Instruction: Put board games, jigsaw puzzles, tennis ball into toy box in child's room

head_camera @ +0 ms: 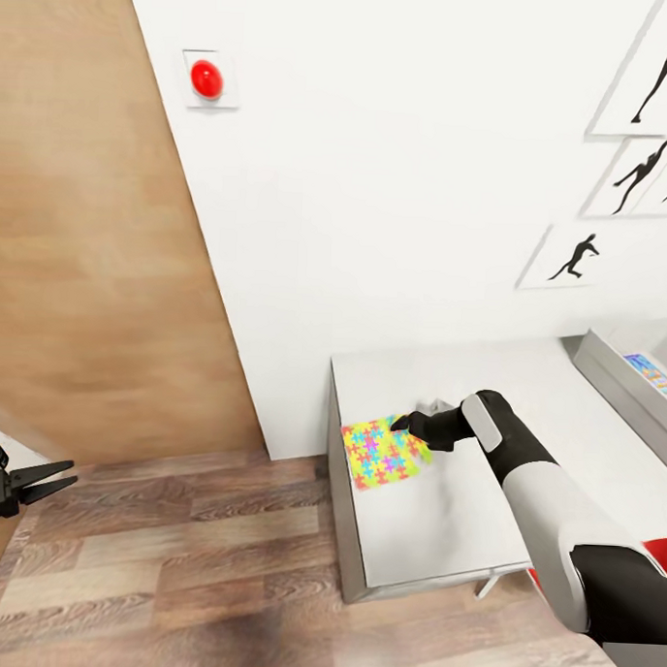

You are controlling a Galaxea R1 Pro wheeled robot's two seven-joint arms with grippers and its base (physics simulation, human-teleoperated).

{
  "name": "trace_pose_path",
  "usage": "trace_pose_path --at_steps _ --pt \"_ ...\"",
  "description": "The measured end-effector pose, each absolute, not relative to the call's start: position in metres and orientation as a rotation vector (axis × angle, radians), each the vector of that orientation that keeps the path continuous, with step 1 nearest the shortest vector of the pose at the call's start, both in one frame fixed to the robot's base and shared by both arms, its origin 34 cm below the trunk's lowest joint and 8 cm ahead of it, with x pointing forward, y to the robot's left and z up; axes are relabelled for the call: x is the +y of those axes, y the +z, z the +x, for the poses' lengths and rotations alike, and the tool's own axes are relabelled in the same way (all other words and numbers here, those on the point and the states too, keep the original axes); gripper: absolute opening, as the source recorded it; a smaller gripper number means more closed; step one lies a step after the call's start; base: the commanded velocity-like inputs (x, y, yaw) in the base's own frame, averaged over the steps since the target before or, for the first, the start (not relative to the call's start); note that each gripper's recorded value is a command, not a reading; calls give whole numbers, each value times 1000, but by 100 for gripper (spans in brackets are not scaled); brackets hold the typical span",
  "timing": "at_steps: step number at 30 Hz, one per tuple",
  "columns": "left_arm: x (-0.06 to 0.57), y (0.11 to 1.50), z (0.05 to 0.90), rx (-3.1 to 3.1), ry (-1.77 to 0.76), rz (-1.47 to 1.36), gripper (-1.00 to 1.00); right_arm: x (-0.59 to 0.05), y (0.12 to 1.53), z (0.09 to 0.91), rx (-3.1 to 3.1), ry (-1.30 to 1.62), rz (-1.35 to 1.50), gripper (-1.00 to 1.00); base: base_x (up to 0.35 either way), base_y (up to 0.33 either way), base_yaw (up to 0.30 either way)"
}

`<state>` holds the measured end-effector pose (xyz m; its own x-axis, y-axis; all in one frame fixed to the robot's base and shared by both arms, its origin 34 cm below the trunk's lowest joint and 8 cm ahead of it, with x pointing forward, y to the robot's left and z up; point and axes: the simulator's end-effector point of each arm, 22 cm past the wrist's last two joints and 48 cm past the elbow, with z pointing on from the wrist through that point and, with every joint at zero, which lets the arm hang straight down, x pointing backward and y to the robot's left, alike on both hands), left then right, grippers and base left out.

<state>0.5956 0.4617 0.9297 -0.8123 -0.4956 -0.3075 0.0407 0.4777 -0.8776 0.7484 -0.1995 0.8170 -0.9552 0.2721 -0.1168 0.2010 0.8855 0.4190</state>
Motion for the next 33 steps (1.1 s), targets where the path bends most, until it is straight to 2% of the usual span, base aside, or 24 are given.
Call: trace_pose_path --at_steps 26,33 --pt "461 929 595 2194 -1325 -375 100 -200 817 748 2882 612 364 100 -14 131 0" --pt "460 930 595 2193 -1326 -375 100 -200 818 749 2878 612 366 100 0 51 -39"
